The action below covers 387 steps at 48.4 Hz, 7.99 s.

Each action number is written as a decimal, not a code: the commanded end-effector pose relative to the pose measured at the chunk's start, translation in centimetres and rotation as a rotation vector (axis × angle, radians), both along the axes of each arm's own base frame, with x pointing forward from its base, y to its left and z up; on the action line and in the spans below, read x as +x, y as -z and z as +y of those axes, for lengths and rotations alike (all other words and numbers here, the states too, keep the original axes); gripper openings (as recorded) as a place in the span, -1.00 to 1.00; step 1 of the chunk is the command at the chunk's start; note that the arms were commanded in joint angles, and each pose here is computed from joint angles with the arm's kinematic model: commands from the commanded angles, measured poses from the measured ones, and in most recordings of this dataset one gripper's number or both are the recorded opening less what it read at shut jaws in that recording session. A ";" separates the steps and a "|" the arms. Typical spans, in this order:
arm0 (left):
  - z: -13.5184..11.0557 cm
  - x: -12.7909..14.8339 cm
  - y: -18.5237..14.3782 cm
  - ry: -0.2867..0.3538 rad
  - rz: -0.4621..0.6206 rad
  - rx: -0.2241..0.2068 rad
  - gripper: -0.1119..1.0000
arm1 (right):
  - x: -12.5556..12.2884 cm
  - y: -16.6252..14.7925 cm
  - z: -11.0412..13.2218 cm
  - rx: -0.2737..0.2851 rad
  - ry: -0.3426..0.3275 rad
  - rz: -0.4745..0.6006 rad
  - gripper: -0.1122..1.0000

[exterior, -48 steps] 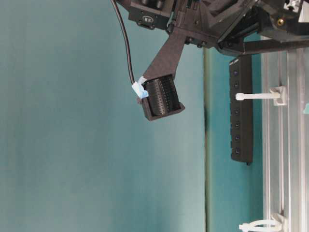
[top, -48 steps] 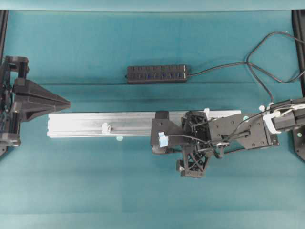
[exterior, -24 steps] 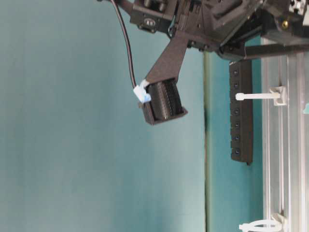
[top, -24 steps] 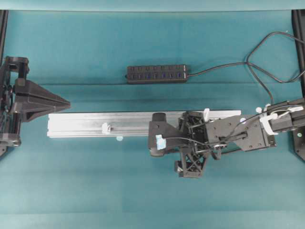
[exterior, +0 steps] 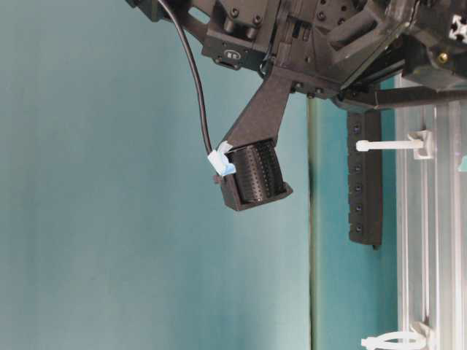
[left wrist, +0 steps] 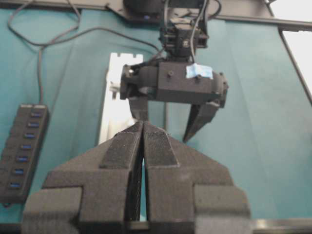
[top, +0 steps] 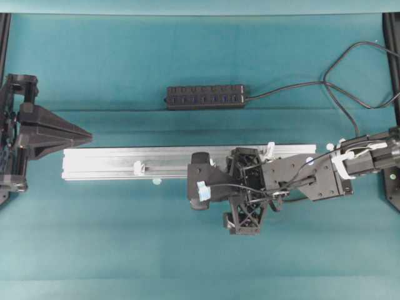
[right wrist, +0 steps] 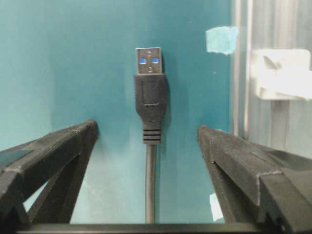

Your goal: Pass the USB cable through three rings with both arms.

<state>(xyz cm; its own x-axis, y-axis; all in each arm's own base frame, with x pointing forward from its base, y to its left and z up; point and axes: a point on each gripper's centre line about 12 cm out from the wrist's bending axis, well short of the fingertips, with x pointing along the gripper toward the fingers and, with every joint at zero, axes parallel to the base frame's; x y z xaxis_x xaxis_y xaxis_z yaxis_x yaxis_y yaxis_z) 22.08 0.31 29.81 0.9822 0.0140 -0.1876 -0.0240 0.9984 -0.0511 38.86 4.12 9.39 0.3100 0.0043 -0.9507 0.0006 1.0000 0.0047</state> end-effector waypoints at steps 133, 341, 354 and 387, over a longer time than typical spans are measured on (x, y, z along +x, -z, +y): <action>0.1 0.0 -0.5 -0.006 -0.018 0.003 -0.75 | 0.1 -6.1 -0.3 0.002 -0.010 0.051 -0.94; 0.2 0.4 -0.6 -0.013 -0.003 -0.013 -0.75 | -11.1 -4.8 -7.6 -0.151 0.037 -0.089 -0.94; 0.4 2.1 0.0 -0.017 0.037 -0.014 -0.73 | -11.0 -4.7 -7.5 -0.144 0.042 -0.096 -0.94; 3.6 16.9 5.6 -0.082 0.187 -0.005 0.70 | -10.6 -4.7 -7.3 -0.127 0.045 -0.150 -0.94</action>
